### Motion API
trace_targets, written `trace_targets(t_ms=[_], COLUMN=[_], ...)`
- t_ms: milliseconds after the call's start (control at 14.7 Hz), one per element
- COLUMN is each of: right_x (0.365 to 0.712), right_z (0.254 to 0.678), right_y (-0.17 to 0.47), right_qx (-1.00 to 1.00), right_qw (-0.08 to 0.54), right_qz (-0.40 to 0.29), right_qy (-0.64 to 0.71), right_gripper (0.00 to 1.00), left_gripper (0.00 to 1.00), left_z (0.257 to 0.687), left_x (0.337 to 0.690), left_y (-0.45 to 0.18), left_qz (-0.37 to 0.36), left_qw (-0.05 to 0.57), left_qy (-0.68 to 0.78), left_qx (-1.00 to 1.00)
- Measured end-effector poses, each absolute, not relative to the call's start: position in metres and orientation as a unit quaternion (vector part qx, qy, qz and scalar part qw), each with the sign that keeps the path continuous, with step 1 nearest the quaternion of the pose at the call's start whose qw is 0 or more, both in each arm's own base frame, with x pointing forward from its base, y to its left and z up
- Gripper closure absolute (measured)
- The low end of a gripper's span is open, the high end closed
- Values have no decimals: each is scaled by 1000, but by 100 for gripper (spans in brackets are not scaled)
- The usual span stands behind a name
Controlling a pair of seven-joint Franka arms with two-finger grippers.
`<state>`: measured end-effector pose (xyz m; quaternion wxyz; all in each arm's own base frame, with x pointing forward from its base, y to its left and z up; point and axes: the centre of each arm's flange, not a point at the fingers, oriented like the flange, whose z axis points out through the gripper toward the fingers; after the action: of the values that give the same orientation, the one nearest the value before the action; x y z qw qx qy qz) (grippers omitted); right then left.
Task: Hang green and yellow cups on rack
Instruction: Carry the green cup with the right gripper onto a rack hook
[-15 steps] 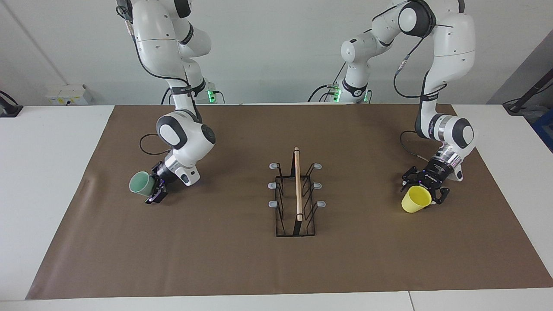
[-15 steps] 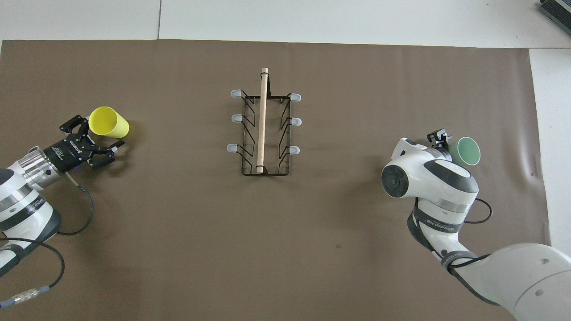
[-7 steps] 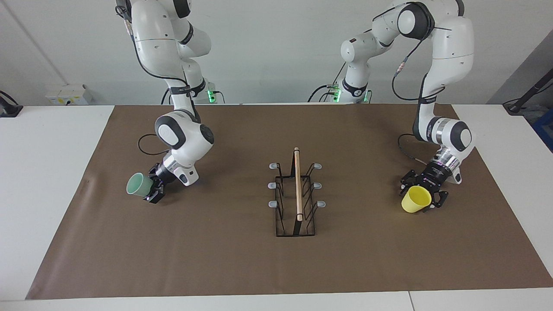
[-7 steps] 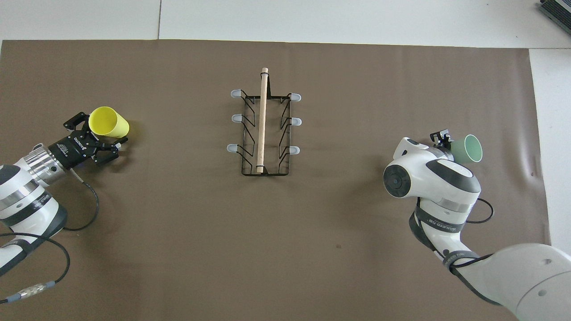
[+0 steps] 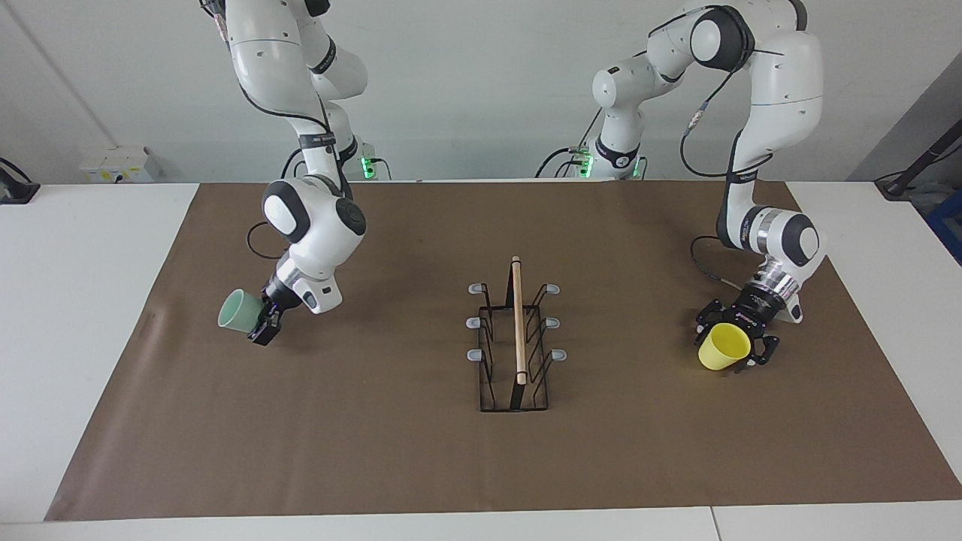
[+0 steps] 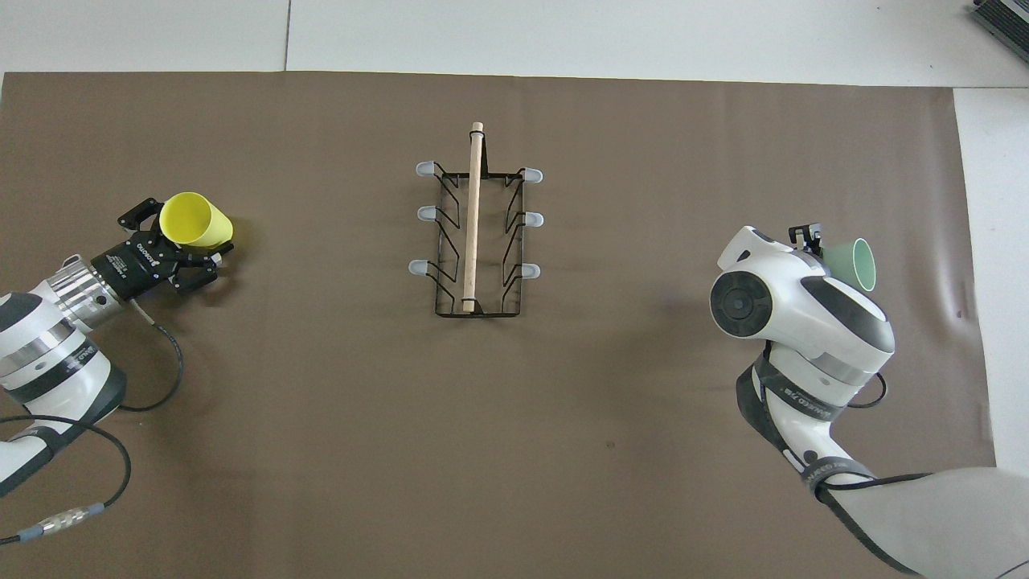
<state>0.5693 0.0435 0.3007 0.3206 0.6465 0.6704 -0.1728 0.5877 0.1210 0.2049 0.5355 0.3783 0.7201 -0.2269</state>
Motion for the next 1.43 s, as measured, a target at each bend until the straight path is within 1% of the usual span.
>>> trace_targets(t_ms=[136, 204, 613, 817, 1090, 1226, 1430], right_x=[576, 579, 580, 583, 586, 589, 592], right_z=[318, 325, 363, 385, 424, 442, 459], right_y=[46, 47, 71, 102, 151, 162, 186], right_qx=[674, 689, 780, 819, 853, 862, 867], right_qw=[282, 267, 165, 89, -28, -73, -130], right_qz=[-153, -143, -59, -1, 83, 124, 197], right_qy=[665, 659, 601, 566, 515, 485, 438], right_gripper=[37, 37, 37, 37, 37, 37, 37], left_gripper=[29, 33, 33, 33, 33, 33, 33], left_z=[205, 205, 210, 227, 262, 287, 329], left_x=[588, 589, 594, 606, 624, 633, 650], left_y=[120, 119, 122, 129, 138, 138, 120], left_qz=[-225, -224, -201, -186, -155, -131, -94], left_qw=[534, 535, 542, 523, 475, 439, 398], left_qy=[721, 720, 704, 684, 644, 613, 567], left_qx=[380, 382, 412, 472, 579, 644, 715])
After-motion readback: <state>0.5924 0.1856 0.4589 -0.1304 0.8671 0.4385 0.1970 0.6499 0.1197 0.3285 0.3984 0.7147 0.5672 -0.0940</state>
